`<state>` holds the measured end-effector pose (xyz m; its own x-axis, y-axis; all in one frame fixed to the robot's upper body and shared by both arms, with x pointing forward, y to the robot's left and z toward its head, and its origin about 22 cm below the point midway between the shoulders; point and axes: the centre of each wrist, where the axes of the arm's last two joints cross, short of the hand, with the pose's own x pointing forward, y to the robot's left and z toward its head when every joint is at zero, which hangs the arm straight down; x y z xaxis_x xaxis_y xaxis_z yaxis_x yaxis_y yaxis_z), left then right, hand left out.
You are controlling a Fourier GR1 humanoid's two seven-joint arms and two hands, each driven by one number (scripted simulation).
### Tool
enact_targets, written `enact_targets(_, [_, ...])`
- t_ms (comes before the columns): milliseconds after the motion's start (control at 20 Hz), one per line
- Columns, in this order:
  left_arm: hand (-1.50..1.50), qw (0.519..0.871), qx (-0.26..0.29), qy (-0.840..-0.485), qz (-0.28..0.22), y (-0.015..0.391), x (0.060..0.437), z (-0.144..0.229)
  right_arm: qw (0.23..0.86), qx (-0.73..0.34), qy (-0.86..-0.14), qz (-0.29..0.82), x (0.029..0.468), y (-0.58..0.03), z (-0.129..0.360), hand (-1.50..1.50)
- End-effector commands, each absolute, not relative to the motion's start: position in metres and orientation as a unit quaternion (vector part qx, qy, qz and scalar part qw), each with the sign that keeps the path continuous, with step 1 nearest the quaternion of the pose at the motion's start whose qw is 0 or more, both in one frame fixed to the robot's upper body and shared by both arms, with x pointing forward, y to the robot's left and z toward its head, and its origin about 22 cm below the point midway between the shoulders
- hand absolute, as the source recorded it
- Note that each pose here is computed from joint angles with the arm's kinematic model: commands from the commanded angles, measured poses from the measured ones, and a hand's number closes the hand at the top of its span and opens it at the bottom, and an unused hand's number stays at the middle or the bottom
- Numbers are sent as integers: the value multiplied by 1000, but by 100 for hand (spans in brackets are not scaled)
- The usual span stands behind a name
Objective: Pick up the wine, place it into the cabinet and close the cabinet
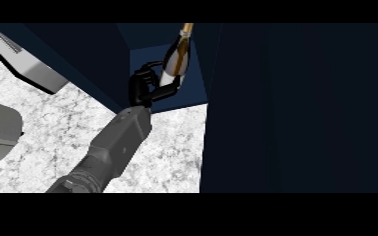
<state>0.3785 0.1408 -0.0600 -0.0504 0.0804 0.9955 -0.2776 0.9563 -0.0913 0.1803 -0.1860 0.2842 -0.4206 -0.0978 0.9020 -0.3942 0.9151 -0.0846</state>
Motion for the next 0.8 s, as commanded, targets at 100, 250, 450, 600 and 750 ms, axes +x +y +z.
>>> enact_targets(100, [150,680,75,-718,127,130,391,-41,512,154,-834,134,179,-189,283,-150])
enact_targets(250, [150,676,70,-721,135,128,394,-36,523,146,-829,132,179,-197,280,-150])
enact_targets(450, [150,674,78,-723,131,119,405,-19,518,139,-834,132,183,-197,283,-150])
enact_targets(600, [150,672,79,-725,130,111,415,0,521,141,-831,133,176,-197,278,-150])
enact_targets(750, [150,680,76,-718,124,108,418,6,518,138,-834,129,187,-197,282,-150])
